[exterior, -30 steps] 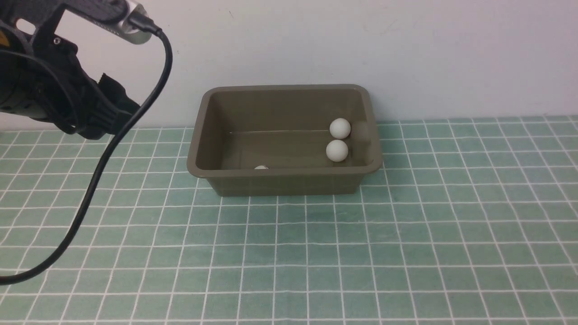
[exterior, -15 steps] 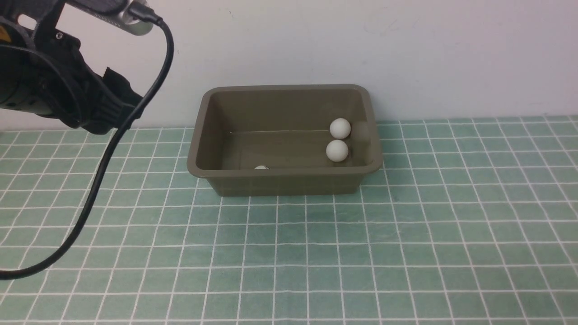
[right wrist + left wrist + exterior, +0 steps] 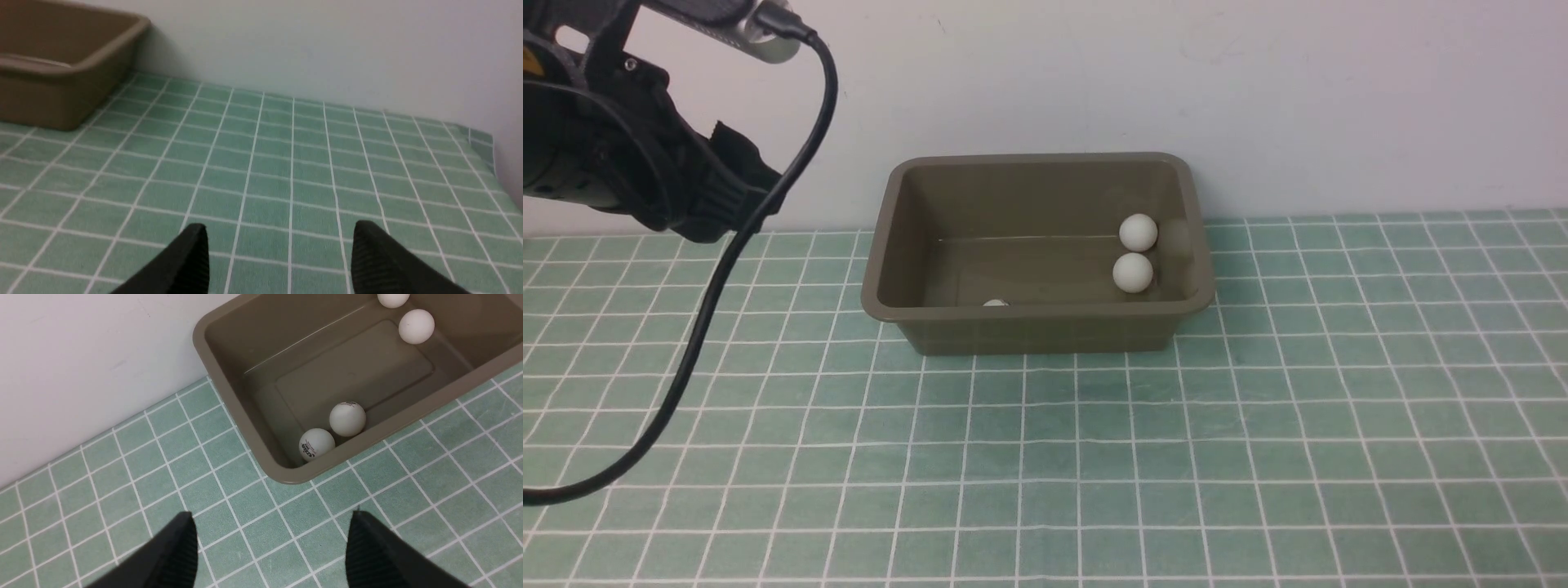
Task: Put the table tennis balls in the box on the green coffee tablecloth.
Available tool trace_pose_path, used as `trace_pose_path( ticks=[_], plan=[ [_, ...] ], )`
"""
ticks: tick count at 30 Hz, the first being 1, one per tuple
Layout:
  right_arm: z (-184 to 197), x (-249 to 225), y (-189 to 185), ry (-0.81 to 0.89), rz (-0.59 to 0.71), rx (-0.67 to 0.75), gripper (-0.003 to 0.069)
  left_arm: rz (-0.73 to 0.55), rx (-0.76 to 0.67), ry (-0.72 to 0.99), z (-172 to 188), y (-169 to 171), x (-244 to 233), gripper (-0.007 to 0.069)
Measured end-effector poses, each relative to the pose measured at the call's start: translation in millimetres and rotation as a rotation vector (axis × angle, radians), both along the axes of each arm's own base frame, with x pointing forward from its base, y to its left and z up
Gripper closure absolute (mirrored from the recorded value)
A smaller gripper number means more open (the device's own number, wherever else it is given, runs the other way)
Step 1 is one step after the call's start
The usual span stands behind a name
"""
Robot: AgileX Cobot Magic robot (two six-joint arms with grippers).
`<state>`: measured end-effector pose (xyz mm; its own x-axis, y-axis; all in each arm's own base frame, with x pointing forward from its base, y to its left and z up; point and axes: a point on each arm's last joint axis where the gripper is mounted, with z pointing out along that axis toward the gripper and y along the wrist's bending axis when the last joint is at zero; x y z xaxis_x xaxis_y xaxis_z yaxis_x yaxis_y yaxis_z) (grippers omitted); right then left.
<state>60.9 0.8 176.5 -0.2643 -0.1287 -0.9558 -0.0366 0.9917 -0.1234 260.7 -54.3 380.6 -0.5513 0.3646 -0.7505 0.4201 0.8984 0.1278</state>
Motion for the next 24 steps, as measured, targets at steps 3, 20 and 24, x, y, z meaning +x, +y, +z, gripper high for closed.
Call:
trace_pose_path(
  ticks=[3,20,24],
  plan=[
    [0,0,0,0.000,0.000,0.003,0.0227,-0.001,-0.015,0.002,0,-1,0,0.0187],
    [0,0,0,0.000,0.000,0.004,0.0227,0.000,-0.292,-0.001,9,-16,0,0.0187],
    [0,0,0,0.000,0.000,0.004,0.0227,-0.001,-0.338,0.005,10,-18,0,0.0187]
  ],
)
